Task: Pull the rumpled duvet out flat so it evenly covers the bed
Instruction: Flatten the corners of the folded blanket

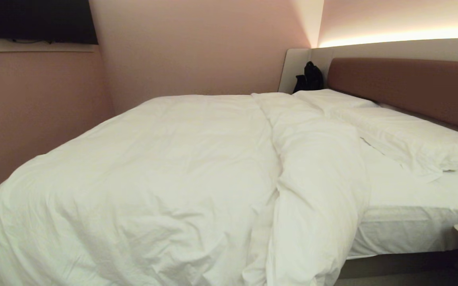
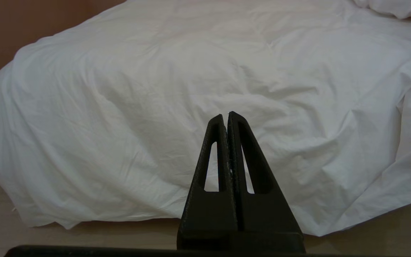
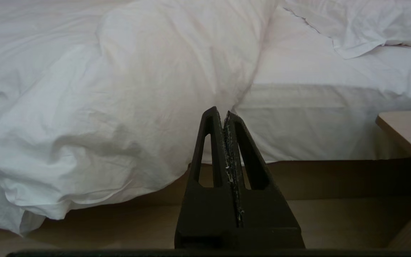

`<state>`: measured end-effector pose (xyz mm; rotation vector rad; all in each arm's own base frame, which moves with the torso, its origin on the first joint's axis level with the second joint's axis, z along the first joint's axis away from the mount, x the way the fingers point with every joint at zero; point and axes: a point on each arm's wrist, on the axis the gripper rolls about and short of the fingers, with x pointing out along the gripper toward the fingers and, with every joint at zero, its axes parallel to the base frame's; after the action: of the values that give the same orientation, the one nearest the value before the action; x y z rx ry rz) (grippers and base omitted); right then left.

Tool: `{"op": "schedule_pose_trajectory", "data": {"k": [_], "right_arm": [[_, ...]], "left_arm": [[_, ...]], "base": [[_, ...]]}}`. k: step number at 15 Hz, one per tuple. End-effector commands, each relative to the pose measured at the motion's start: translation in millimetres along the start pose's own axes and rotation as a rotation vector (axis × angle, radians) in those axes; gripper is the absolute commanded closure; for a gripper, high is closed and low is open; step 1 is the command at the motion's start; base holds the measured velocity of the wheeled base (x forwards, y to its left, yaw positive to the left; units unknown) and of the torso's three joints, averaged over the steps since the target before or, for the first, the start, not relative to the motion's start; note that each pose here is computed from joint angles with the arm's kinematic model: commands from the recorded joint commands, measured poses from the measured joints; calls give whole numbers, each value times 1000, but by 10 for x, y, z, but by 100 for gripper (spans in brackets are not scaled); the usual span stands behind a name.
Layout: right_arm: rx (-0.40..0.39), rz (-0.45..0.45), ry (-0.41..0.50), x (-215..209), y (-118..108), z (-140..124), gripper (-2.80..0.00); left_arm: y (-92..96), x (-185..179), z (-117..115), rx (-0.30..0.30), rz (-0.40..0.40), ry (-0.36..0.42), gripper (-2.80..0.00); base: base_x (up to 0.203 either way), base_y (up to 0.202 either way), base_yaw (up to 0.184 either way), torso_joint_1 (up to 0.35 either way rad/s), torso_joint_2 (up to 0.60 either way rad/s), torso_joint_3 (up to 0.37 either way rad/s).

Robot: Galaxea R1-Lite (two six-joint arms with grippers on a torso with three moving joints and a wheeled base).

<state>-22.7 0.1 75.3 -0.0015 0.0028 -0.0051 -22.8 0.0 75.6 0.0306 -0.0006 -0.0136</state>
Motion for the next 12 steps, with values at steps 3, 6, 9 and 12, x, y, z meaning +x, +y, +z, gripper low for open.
{"op": "schedule_pose_trajectory", "data": {"k": [3, 6, 9, 12], "right_arm": [[0, 1, 0, 1, 0, 1, 0], [0, 1, 0, 1, 0, 1, 0], [0, 0, 0, 1, 0, 1, 0], [0, 1, 0, 1, 0, 1, 0]], "left_arm": [[1, 0, 1, 2, 3, -1, 0], [1, 0, -1, 3, 4, 1, 0], [1, -1, 3, 3, 4, -1, 0], [1, 0, 4, 5, 4, 1, 0]], "base": [[0, 0, 0, 0, 0, 0], [0, 0, 0, 0, 0, 0], [0, 0, 0, 0, 0, 0], [0, -39, 1, 4, 1, 1]]}}
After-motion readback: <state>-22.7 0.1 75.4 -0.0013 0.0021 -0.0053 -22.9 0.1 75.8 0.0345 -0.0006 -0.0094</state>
